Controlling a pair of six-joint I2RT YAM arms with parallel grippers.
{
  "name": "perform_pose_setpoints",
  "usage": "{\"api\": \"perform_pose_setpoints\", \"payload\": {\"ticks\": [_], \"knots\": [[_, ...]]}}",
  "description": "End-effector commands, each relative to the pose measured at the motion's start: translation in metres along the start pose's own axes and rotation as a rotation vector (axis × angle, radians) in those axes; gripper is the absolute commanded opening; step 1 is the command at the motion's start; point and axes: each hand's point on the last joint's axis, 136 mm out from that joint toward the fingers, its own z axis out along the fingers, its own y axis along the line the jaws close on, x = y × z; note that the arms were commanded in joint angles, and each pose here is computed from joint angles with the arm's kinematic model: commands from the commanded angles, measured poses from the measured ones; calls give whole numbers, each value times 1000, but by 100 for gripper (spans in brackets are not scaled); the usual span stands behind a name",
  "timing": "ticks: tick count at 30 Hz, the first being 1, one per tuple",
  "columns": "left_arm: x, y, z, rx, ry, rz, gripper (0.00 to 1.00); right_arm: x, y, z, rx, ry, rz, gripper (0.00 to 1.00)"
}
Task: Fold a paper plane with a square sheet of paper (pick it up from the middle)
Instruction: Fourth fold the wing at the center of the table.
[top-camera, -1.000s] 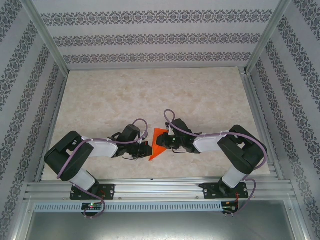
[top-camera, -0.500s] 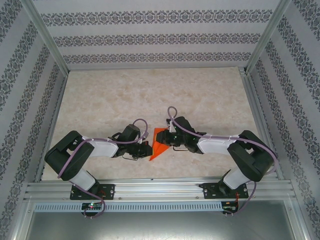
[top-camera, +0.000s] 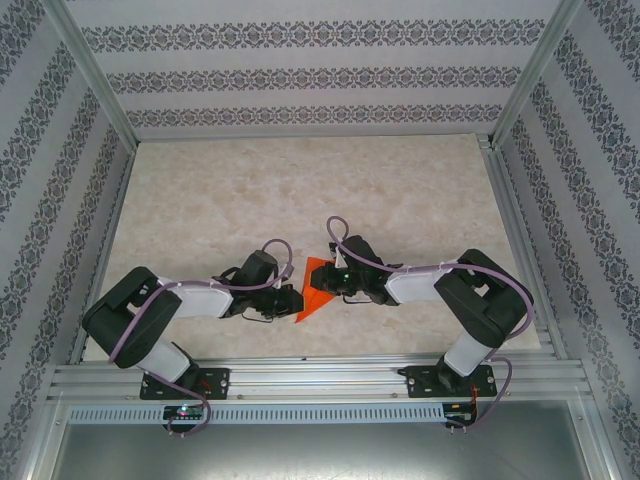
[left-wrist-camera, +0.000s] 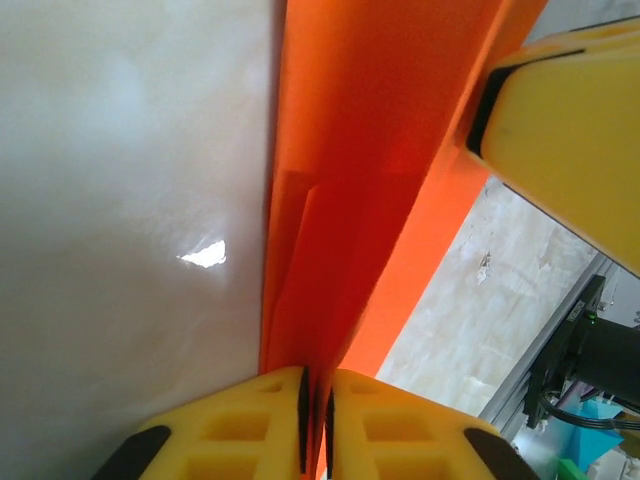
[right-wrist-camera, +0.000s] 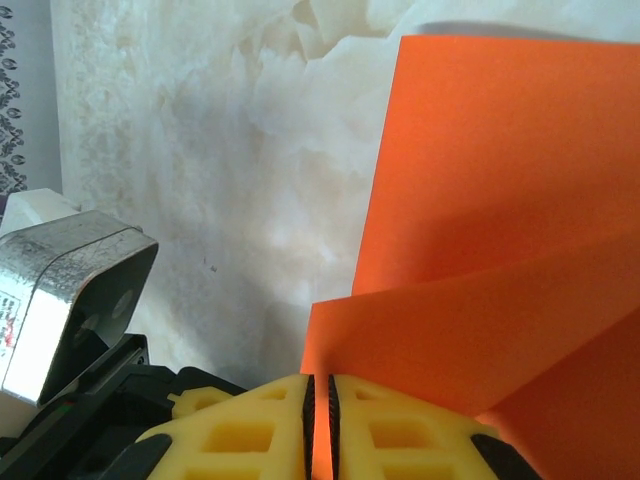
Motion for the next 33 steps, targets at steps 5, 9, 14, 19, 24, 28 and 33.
{"api": "perform_pose_setpoints", "payload": {"ticks": [5, 9, 14, 19, 24, 28, 33], "knots": [[-12, 1, -17, -80, -53, 58, 28, 2, 7, 2, -33, 12, -5, 15], [-17, -6, -17, -67, -59, 77, 31, 2, 5, 3, -34, 13, -1, 15], [-19, -11, -10, -43, -37, 88, 30, 3, 7, 3, -38, 15, -4, 14], [-19, -12, -4, -25, -22, 80, 17, 3, 6, 4, -36, 19, -1, 15], [-13, 2, 2, -52, -8, 29, 5, 2, 7, 3, -37, 15, -1, 15], [-9, 11, 7, -37, -15, -35, 1, -5, 10, -6, -38, -23, -11, 15], [-7, 16, 7, -37, -29, -70, 0, -7, 13, -16, -39, -40, -20, 15]]}}
